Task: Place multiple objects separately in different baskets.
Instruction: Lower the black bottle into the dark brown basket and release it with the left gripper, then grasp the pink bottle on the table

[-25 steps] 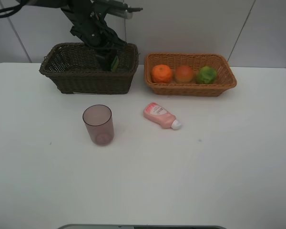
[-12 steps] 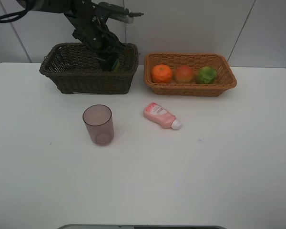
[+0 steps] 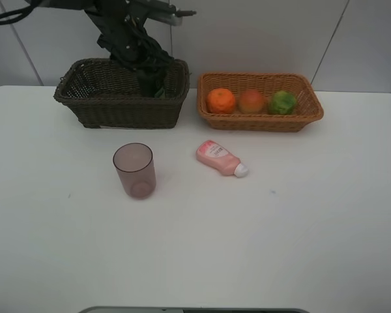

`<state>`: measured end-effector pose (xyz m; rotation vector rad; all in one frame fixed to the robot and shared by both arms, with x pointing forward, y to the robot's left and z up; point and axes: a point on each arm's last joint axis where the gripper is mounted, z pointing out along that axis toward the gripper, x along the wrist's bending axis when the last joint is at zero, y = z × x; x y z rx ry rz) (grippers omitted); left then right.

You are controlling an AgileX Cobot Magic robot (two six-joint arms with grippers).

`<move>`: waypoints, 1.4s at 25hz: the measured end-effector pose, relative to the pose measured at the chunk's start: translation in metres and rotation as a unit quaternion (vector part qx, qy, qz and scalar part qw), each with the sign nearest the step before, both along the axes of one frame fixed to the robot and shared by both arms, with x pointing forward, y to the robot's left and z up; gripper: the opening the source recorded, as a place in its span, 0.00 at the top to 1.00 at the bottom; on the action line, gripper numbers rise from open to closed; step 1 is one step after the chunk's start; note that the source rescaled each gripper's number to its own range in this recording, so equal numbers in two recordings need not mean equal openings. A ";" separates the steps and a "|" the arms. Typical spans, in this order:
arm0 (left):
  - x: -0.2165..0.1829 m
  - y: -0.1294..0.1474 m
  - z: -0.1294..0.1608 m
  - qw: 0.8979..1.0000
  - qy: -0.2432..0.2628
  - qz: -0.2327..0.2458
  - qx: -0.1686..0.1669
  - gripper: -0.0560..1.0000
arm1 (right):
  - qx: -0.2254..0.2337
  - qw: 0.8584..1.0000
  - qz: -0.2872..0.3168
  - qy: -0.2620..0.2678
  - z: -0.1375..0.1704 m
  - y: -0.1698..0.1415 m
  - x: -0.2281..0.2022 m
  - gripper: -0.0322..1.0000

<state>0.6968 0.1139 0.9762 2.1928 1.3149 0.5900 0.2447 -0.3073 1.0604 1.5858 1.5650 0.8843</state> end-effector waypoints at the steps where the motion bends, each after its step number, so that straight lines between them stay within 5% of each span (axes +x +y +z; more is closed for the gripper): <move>1: 0.000 0.000 0.007 1.000 0.000 0.000 0.001 0.16 | 0.000 1.000 0.000 0.000 0.000 0.000 0.000 0.37; 5: -0.003 0.000 0.044 1.000 -0.010 -0.018 0.015 0.16 | 0.000 1.000 0.000 0.000 0.000 0.000 0.000 0.37; 9: -0.014 -0.012 0.070 0.994 -0.004 -0.094 0.064 0.16 | 0.000 1.000 0.000 0.000 0.000 0.000 0.000 0.37; 12: -0.027 -0.031 0.076 0.980 0.003 -0.176 0.096 0.16 | 0.000 1.000 0.000 0.000 0.000 0.000 0.000 0.37; 15: -0.042 -0.051 0.074 0.954 0.005 -0.271 0.127 0.16 | 0.000 1.000 0.000 0.000 0.000 0.000 0.000 0.37; 25: -0.086 -0.104 0.070 0.830 -0.025 -0.509 0.227 0.16 | 0.000 1.000 0.000 0.000 0.000 0.000 0.000 0.37; 29: -0.093 -0.118 0.057 0.747 -0.048 -0.604 0.274 0.16 | 0.000 1.000 0.000 0.000 0.000 0.000 0.000 0.37; 33: -0.104 -0.130 0.033 0.650 -0.033 -0.695 0.305 0.16 | 0.000 1.000 0.000 0.000 0.000 0.000 0.000 0.37; 35: -0.107 -0.135 0.024 0.630 -0.024 -0.712 0.308 0.16 | 0.000 1.000 0.000 0.000 0.000 0.000 0.000 0.37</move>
